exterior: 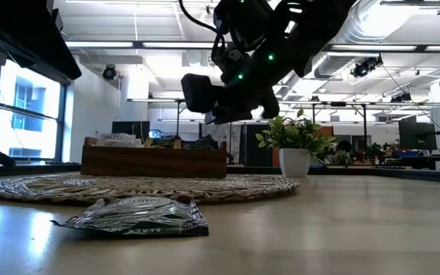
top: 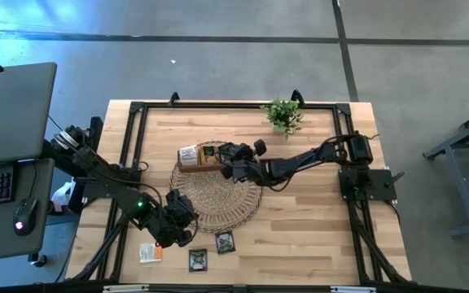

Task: Pick & Place Tea
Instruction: Put the violet tea packet into the right compartment of the wooden organizer

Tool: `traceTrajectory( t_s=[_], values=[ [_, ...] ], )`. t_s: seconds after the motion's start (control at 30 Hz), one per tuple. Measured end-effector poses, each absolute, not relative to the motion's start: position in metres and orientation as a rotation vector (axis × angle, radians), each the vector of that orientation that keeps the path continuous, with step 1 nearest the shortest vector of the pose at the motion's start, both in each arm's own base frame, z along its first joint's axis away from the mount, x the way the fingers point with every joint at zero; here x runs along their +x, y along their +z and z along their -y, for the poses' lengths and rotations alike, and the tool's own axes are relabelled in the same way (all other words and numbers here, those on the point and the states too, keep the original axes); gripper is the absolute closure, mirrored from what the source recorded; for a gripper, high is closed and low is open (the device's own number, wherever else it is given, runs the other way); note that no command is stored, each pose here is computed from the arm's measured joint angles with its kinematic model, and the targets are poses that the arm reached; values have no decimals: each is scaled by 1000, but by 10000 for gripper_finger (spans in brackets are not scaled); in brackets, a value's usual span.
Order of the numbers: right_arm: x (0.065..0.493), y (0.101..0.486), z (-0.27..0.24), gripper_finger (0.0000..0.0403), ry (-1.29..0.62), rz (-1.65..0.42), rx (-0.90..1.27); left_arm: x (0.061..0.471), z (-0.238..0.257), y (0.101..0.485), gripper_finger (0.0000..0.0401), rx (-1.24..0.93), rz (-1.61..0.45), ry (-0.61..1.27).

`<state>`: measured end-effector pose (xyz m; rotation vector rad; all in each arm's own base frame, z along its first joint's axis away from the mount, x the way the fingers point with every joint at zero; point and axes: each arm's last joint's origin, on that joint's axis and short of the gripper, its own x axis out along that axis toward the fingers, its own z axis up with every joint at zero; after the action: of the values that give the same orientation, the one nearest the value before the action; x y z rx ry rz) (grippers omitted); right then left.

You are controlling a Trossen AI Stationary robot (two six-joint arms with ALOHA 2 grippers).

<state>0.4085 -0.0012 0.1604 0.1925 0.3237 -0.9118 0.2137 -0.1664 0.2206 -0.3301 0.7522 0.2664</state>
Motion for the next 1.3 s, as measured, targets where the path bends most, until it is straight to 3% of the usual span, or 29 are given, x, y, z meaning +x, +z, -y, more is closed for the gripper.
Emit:
traceTrajectory(
  t_s=[0.2, 0.37, 0.57, 0.7, 0.9, 1.1, 1.3],
  values=[
    [413, 167, -14, 311, -794, -350, 21, 214, 166, 221, 398, -330, -752, 267],
    [414, 187, -44, 332, -639, -286, -26, 214, 166, 221, 398, -329, -753, 267],
    [403, 213, -100, 353, -179, -266, -54, 214, 166, 220, 398, -327, -751, 270],
    [393, 208, -135, 342, 51, -316, -40, 214, 166, 221, 398, -328, -750, 269],
    [384, 174, -167, 296, 97, -457, 44, 214, 166, 221, 398, -330, -748, 269],
    [390, 137, -179, 269, 94, -472, 118, 211, 166, 218, 398, -341, -820, 244],
    [401, 128, -168, 269, 63, -413, 192, 188, 147, 214, 398, -364, -987, 457]
  ],
)
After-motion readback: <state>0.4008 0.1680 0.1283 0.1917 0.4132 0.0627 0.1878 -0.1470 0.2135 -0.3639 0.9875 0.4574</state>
